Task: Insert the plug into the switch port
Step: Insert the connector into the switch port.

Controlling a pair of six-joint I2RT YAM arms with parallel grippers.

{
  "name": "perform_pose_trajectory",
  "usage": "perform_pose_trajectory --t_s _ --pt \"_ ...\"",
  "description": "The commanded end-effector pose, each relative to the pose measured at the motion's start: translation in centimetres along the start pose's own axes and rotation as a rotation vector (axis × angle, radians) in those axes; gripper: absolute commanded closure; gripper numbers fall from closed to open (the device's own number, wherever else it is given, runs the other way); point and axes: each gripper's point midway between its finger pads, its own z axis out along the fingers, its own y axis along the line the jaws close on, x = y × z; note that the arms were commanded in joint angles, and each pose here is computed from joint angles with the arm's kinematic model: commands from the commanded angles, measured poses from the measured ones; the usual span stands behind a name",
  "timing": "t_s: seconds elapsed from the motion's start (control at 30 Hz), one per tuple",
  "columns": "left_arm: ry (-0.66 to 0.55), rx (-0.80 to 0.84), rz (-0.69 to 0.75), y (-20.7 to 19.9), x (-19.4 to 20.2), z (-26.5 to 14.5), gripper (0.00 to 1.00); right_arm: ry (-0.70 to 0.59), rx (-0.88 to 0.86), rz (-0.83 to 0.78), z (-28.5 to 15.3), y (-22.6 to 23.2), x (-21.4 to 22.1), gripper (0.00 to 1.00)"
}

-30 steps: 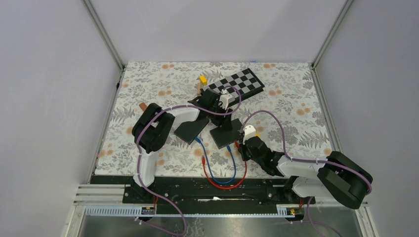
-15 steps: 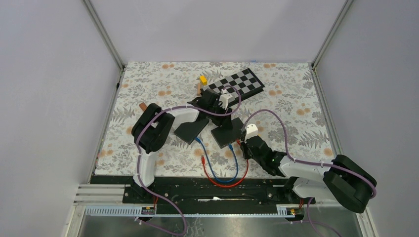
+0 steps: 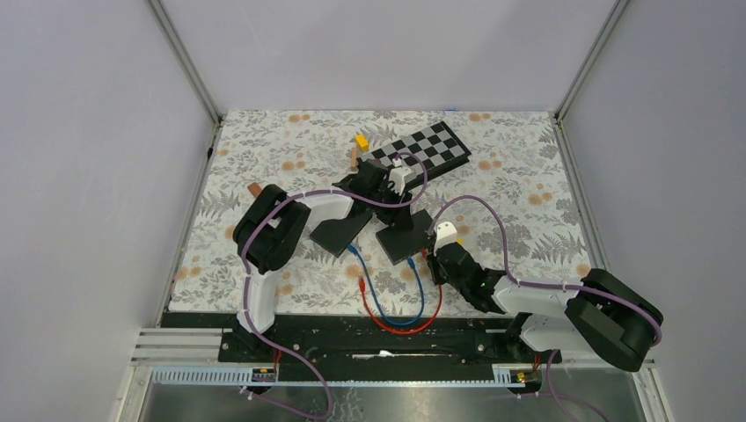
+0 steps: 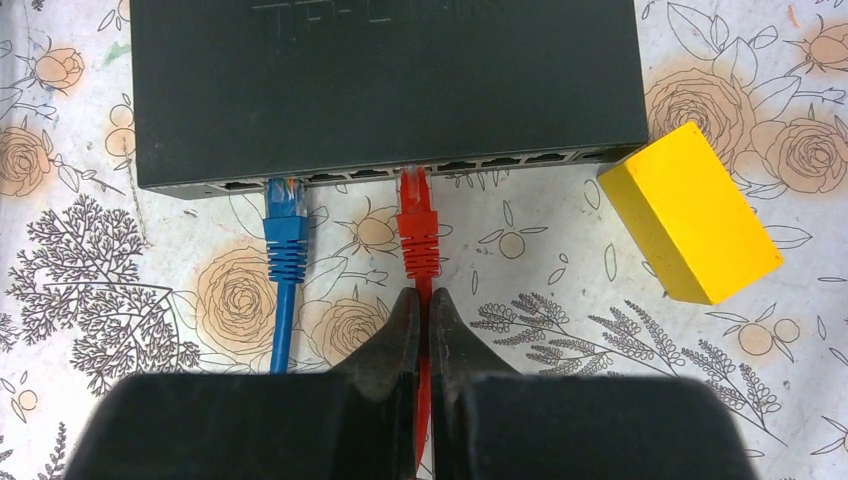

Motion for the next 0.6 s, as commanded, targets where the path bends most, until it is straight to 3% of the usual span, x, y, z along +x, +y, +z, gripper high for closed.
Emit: perform_pose_trajectory --t_s 0.0,0.33,0.57 --pt "0.252 0.053 -0.131 -1.9 8.1 0.3 0.53 -0.257 0.013 0.114 0.2 1.0 -8.2 1.0" --pt "0.279 0.063 -0.139 -1.7 8.6 0.7 0.54 -0.358 -0.009 0.115 -0.4 2.2 -13.4 1.0" --pt "0.291 0.059 -0.142 -1.6 8.8 0.8 0.59 -0.326 0.004 0.117 0.4 1.9 -11.7 1.0"
